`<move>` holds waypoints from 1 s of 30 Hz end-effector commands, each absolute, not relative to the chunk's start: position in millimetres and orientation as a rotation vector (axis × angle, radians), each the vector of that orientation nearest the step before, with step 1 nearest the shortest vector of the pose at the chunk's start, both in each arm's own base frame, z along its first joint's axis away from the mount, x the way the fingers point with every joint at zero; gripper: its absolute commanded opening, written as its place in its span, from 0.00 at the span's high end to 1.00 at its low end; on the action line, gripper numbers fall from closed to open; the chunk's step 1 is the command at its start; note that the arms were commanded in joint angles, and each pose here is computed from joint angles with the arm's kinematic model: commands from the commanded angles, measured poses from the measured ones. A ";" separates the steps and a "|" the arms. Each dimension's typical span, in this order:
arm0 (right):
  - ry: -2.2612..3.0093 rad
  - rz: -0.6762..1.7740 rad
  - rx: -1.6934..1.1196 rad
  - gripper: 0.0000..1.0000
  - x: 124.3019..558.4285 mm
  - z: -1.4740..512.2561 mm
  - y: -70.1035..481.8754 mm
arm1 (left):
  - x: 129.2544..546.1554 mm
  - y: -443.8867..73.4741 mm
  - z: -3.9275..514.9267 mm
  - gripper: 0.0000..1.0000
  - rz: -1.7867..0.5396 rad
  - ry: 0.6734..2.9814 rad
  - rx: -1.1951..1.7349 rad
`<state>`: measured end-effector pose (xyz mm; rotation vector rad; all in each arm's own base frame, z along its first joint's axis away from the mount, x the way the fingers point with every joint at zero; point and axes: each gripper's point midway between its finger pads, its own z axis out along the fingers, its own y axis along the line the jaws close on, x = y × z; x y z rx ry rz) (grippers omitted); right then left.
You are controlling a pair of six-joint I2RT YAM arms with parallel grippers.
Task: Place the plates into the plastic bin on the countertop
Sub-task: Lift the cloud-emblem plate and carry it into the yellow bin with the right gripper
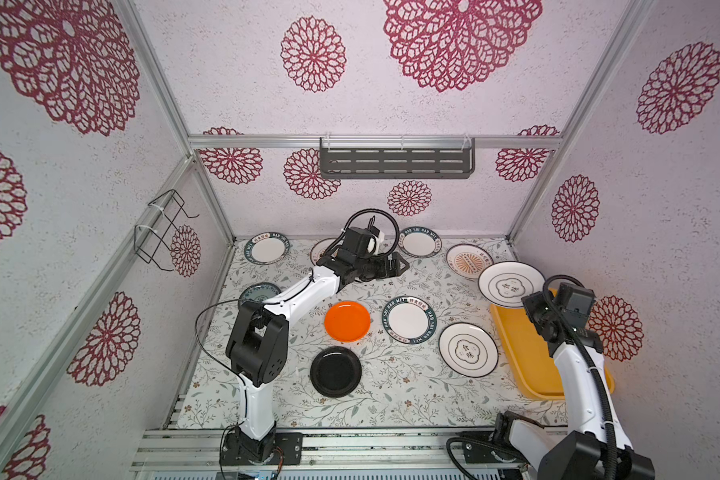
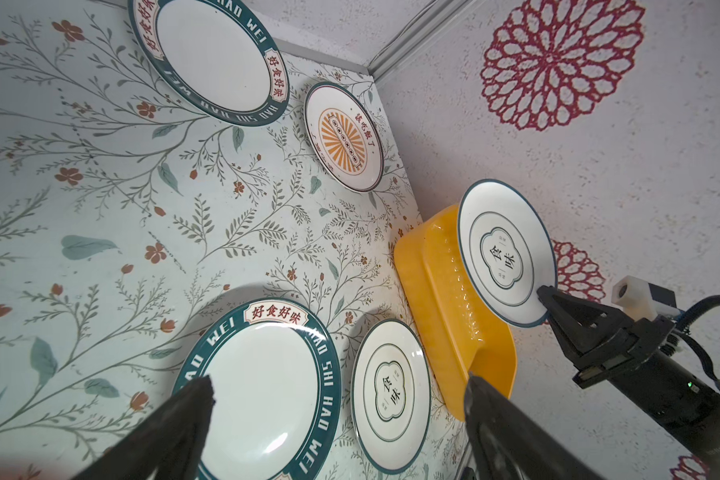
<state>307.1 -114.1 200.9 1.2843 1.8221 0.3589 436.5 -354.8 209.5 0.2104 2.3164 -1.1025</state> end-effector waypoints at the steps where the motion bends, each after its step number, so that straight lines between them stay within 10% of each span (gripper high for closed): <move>1: 1.815 0.361 1.263 1.00 290.1 208.3 -127.2 | 445.8 -357.0 214.4 0.03 -1.088 2.266 0.228; 12: 1.748 0.290 1.422 1.00 232.2 167.6 -180.0 | 448.1 -354.3 213.3 0.03 -1.069 2.263 0.229; 30: 1.731 0.405 1.471 1.00 260.0 108.0 -208.4 | 452.4 -348.4 211.3 0.03 -1.041 2.238 0.132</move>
